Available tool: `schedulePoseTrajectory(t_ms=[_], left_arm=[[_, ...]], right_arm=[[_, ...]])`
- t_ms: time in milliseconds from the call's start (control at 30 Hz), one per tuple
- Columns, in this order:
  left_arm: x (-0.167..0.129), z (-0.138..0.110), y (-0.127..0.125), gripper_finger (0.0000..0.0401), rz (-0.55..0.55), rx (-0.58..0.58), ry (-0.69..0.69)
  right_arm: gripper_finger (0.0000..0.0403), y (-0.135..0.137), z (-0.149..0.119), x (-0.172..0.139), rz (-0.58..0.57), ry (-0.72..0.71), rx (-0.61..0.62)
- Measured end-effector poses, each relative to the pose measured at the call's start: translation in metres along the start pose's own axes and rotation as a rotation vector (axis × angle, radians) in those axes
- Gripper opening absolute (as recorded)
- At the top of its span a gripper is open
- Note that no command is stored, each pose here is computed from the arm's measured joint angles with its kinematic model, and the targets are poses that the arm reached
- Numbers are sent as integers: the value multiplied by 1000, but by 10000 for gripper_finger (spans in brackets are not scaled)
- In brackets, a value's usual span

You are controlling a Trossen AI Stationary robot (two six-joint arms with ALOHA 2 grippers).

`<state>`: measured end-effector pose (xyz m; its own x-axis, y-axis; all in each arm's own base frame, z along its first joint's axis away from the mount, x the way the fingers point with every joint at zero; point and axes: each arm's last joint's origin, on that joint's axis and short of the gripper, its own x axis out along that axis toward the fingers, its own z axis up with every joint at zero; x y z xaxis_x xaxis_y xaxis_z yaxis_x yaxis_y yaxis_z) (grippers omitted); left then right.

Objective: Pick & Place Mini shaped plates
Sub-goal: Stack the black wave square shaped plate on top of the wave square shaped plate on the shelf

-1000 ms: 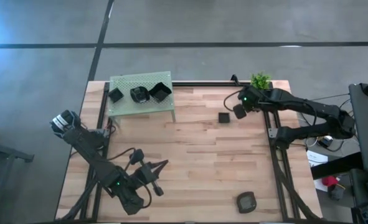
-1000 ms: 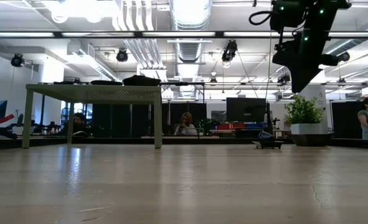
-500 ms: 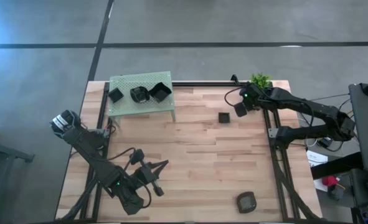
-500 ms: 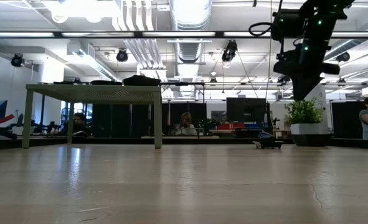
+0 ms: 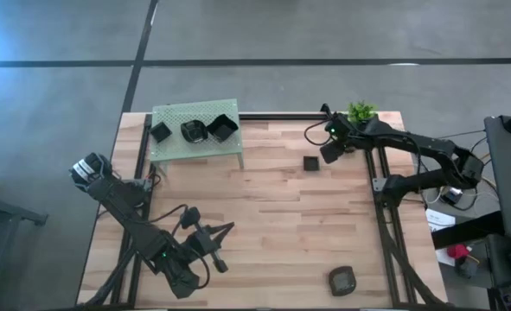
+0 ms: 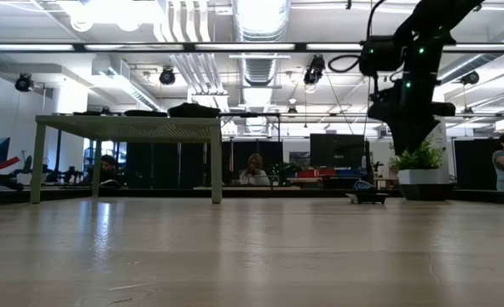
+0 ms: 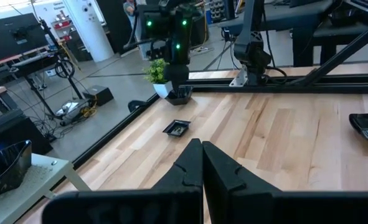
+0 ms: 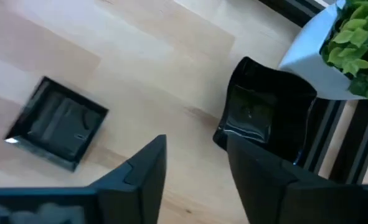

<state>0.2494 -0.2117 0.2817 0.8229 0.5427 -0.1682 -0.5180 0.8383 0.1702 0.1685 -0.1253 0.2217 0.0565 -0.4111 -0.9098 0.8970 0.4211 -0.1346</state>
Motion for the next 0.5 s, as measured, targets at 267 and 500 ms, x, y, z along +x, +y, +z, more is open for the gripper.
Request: schedulePoseTrajectory(t_ms=[267,500], left_arm=[[0,0,0,0,-1,0,0],[0,0,0,0,-5,1,3]], right_arm=[[215,-6,6,26,-69,100,31],[215,-10,13,49,-106,149,52]])
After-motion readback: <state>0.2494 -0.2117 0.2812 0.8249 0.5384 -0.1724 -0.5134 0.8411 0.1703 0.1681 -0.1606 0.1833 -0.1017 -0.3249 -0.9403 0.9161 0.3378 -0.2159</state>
